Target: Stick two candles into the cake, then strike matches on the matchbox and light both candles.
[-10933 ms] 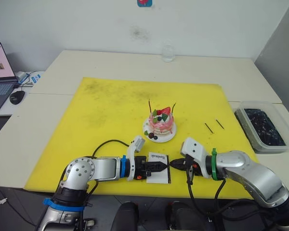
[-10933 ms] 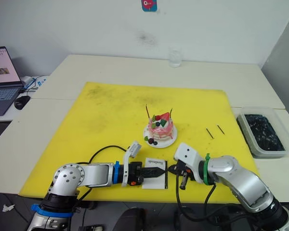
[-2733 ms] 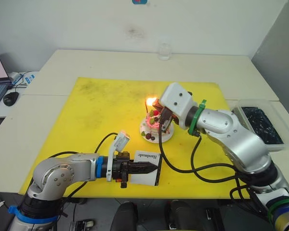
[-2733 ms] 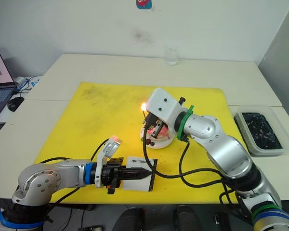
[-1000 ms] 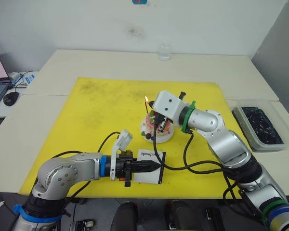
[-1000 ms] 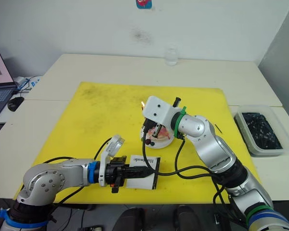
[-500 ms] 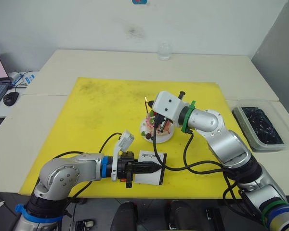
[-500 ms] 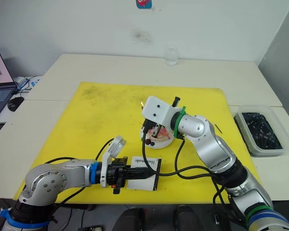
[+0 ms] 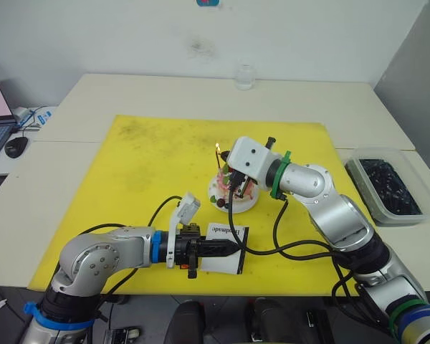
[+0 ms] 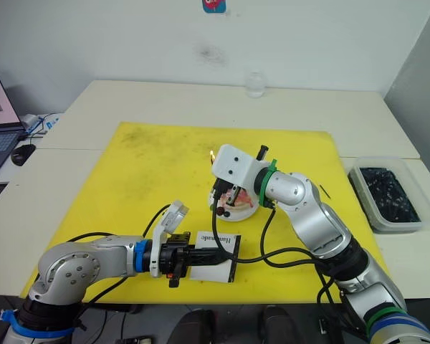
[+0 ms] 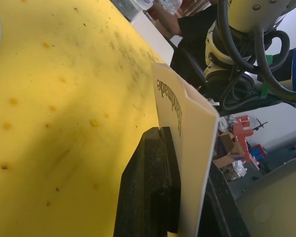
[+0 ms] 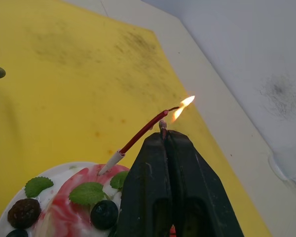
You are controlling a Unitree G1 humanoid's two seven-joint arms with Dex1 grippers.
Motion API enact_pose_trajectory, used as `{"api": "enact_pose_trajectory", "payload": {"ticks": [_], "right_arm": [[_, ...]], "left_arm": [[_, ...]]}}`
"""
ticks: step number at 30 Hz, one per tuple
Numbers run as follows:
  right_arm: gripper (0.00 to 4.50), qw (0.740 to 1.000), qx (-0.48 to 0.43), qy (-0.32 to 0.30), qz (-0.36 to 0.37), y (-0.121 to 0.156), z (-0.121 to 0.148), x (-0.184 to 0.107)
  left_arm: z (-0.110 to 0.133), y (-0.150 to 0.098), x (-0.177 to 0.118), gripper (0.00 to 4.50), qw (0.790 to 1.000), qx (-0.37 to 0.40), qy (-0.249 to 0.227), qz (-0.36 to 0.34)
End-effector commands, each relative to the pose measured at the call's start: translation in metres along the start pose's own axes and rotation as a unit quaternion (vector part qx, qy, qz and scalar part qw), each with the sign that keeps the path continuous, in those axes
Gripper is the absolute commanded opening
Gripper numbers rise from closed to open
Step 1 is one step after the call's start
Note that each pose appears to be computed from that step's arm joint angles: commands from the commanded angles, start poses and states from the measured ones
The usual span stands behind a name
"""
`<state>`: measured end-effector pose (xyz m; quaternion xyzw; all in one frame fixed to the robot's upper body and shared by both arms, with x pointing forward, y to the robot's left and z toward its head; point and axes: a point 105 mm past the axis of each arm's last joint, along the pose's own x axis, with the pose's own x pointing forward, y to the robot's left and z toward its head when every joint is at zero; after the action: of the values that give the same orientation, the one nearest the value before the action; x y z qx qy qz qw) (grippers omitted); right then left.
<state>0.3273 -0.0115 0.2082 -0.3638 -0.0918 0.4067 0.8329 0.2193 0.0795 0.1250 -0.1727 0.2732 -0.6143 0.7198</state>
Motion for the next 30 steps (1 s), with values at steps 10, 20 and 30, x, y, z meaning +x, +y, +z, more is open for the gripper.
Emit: {"api": "enact_pose_trajectory", "payload": {"ticks": [10,20,30], "right_arm": [[0.05,0.999,-0.012,-0.026,-0.024,-0.011,0.013,-0.011],[0.05,0.999,0.019,-0.028,-0.009,-0.006,0.013,-0.042],[0.05,0.991,0.11,0.069,-0.038,0.003,-0.028,-0.122]], "left_arm": [[0.005,-0.005,0.003,0.0,1.0,0.015,-0.006,-0.015],[0.004,-0.004,0.005,0.0,1.0,0.015,-0.007,-0.015],[0.002,-0.003,0.008,0.0,1.0,0.011,-0.008,-0.019]]}}
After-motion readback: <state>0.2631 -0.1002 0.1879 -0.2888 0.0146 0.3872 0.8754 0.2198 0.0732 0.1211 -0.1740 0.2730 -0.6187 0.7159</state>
